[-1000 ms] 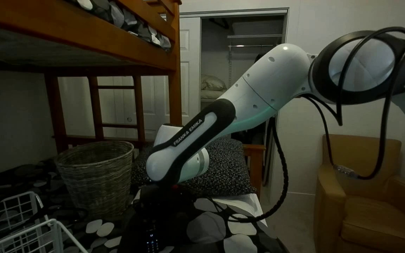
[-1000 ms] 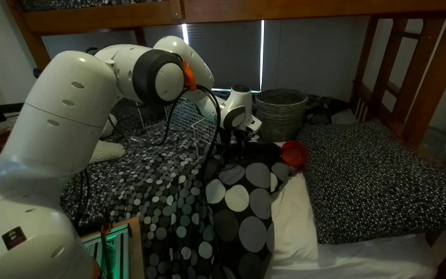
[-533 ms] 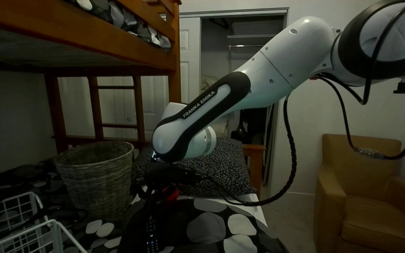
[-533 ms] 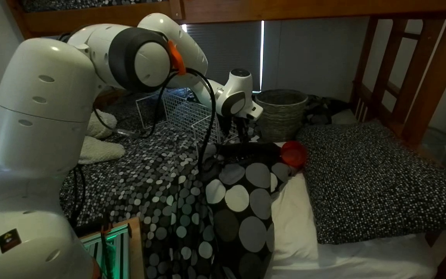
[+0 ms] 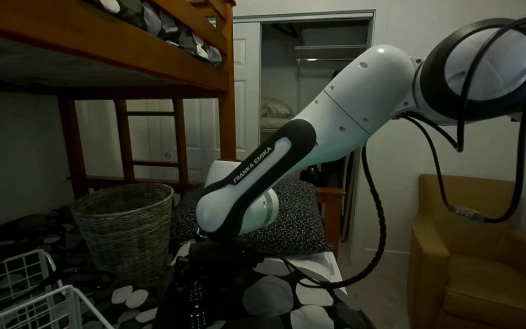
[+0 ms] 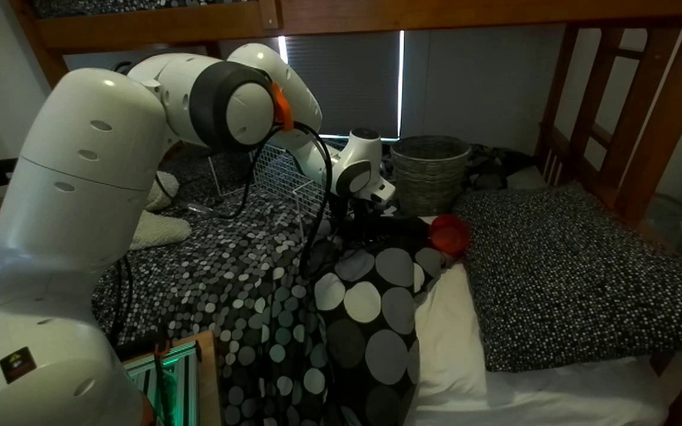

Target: Put the black remote control on the white bedsheet

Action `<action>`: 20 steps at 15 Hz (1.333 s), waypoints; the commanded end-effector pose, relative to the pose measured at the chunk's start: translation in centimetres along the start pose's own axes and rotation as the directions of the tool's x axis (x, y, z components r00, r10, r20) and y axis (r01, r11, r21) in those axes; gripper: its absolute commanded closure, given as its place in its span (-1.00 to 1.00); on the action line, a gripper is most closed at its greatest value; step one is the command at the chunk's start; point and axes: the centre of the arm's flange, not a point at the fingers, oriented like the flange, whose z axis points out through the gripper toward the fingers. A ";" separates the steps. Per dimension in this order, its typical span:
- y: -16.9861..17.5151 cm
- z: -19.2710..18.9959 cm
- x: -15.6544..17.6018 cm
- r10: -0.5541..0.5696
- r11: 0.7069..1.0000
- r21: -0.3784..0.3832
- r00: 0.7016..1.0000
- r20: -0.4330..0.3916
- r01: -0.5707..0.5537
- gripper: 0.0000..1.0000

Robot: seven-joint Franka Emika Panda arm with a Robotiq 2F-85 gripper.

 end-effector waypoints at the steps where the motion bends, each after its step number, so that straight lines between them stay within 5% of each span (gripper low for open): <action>1: -0.6 1.8 0.2 0.008 0.999 -0.050 1.000 -0.008 -0.009 -1.00; 5: 0.3 2.1 0.4 0.061 0.993 -0.097 0.998 -0.008 -0.061 -0.94; 9: 1.3 2.2 0.9 0.119 0.987 -0.107 0.993 -0.017 -0.120 -0.36; 17: -1.8 5.0 1.8 0.024 0.992 -0.120 0.999 -0.032 -0.028 -0.42; 20: -1.8 6.7 1.7 0.031 0.978 -0.206 0.999 0.043 -0.021 -0.53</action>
